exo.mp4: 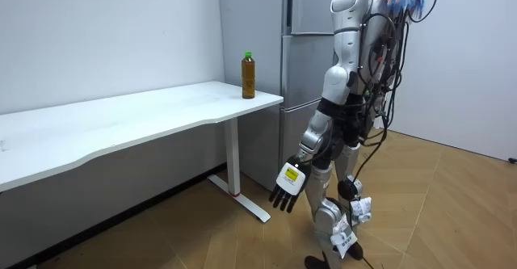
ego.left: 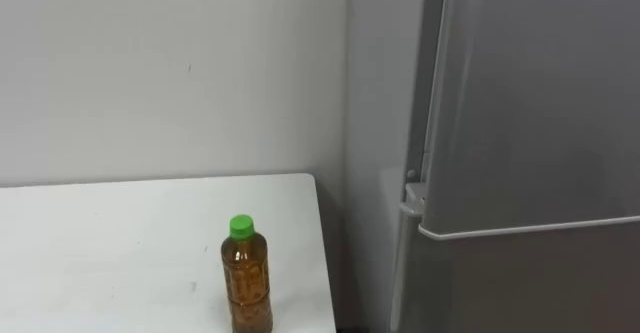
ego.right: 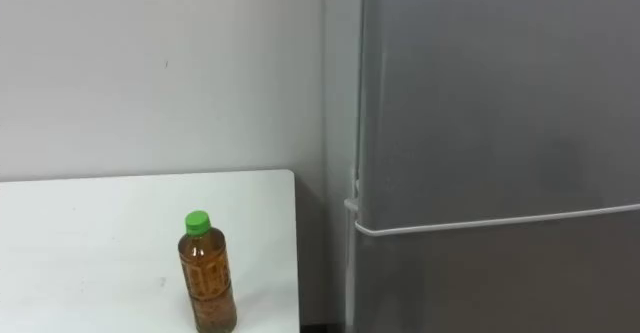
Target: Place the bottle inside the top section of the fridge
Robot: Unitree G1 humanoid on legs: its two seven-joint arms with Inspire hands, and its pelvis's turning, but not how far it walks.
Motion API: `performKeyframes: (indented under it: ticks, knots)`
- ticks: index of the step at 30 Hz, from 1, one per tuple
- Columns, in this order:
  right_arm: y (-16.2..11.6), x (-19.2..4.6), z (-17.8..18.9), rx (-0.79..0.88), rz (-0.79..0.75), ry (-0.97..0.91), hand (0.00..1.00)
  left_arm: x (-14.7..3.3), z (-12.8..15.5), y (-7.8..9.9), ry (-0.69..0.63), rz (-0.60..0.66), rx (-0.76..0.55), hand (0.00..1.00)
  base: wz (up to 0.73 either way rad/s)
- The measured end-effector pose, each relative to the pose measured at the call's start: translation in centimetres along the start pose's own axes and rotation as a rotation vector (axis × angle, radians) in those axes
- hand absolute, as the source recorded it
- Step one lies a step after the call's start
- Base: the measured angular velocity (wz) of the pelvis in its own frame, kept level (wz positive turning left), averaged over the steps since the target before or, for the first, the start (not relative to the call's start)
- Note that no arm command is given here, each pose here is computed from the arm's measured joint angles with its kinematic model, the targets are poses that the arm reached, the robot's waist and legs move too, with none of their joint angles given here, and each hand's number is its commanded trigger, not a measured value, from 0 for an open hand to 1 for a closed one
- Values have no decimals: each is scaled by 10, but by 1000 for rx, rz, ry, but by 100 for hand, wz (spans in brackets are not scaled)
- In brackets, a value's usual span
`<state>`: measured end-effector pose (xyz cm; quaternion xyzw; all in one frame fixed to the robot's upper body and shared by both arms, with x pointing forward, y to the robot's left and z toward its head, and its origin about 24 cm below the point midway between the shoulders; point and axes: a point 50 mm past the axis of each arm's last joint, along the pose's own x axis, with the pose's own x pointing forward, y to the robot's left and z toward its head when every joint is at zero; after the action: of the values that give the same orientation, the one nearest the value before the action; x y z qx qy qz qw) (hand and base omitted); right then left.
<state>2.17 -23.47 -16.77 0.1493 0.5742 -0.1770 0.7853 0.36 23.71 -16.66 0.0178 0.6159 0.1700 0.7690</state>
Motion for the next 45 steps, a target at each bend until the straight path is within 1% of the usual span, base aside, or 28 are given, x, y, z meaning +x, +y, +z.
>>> performKeyframes:
  ticks: [7, 21, 28, 30, 36, 39, 42, 44, 45]
  knots:
    - [1, 1, 3, -11, 6, -8, 0, -1, -4, 1, 10, 7, 22, 0, 0]
    - [0, 0, 0, -6, 1, 1, 0, -2, -10, 3, 29, 30, 13, 0, 0]
    - [-2, 0, -1, -6, -31, 3, 0, -4, -21, 10, 60, 87, -18, 0, 0]
    - [-2, 0, -1, -7, -34, 5, 0, -5, -21, 12, 62, 100, -44, 0, 0]
    - [-3, 0, 4, -28, -41, -9, 0, -2, 0, 19, -4, 167, -210, 0, 0]
    - [-10, -1, 6, -30, -57, -13, 0, -2, 26, 25, -111, 184, -317, 0, 0]
    - [-16, -2, 8, -21, -74, -21, 0, -4, 43, 27, -189, 176, -386, 0, 1]
    - [-19, -3, 7, -6, -83, -24, 0, -8, 58, 31, -265, 189, -447, 0, 0]
    - [-20, -4, 7, -4, -86, -23, 0, -9, 61, 32, -279, 193, -453, 0, 0]
